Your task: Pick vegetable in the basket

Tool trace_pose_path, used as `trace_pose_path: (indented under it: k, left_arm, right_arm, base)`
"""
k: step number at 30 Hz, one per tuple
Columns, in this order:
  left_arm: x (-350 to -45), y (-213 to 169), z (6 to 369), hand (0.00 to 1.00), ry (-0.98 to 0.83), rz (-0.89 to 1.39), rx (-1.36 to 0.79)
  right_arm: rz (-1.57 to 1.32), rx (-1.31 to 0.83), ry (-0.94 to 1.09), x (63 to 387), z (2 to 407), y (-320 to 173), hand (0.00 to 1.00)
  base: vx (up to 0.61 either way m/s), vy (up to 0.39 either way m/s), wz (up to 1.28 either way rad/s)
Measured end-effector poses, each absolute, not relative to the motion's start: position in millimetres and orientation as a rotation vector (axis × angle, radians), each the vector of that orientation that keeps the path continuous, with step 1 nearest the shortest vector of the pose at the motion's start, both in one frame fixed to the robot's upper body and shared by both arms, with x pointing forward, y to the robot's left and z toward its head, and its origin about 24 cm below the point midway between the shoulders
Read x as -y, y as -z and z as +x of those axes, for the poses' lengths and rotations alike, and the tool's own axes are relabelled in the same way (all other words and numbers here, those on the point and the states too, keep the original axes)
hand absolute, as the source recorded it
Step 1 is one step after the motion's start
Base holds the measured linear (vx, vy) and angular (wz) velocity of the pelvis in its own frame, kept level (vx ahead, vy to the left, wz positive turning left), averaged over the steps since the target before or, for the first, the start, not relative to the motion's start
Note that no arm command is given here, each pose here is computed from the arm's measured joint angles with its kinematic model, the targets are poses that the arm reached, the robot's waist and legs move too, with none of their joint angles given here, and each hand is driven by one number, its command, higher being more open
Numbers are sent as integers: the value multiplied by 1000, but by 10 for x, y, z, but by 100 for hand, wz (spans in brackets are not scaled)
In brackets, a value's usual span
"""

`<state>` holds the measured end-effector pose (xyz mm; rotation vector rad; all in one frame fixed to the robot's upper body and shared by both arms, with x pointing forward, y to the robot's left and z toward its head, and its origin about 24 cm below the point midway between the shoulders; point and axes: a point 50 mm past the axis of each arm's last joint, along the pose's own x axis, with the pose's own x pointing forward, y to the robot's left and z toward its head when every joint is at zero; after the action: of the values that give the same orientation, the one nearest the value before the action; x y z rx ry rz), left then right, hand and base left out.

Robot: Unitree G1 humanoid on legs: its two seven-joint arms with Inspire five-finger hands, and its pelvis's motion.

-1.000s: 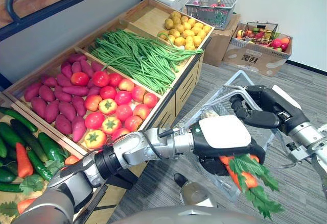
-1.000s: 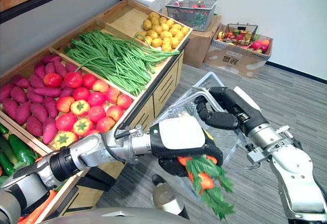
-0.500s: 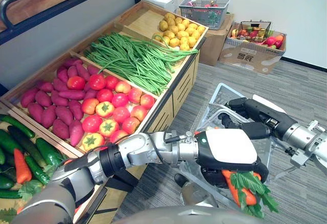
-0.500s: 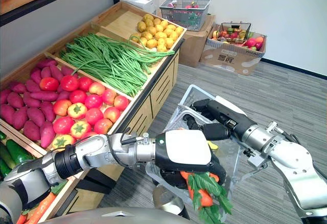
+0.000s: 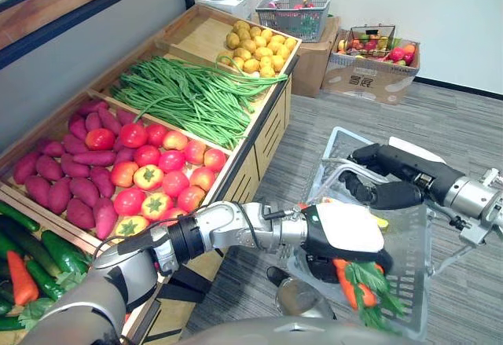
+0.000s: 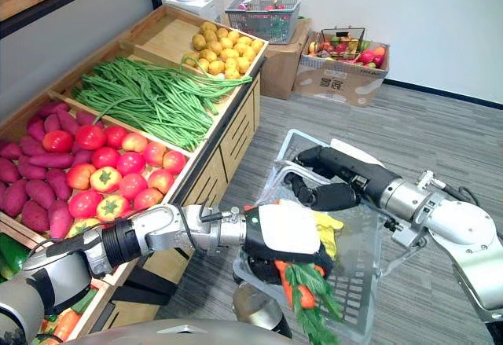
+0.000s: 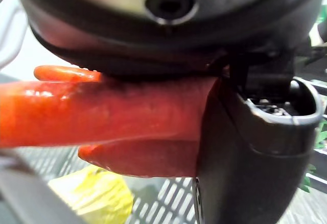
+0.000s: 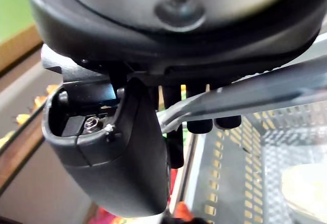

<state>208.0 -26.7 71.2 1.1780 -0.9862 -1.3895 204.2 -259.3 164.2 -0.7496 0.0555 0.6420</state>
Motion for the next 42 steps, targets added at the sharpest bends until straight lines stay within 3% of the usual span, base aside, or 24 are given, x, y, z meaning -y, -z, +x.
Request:
trace_pose_path:
  k: [10, 17, 42]
  left_arm:
    - [497, -690, 2151, 0, 1372, 1240, 1000]
    - [650, -675, 2134, 0, 1363, 1205, 987]
    - [483, -784, 2270, 0, 1335, 1295, 1035]
  right_arm:
    - [-701, 37, -734, 2352, 2100, -1725, 0]
    - [-580, 116, -891, 2007, 2025, -1749, 0]
    - [-398, 54, -846, 2090, 1827, -1570, 0]
  base:
    - [44, 52, 0]
    - [50, 62, -26]
    - [25, 53, 12]
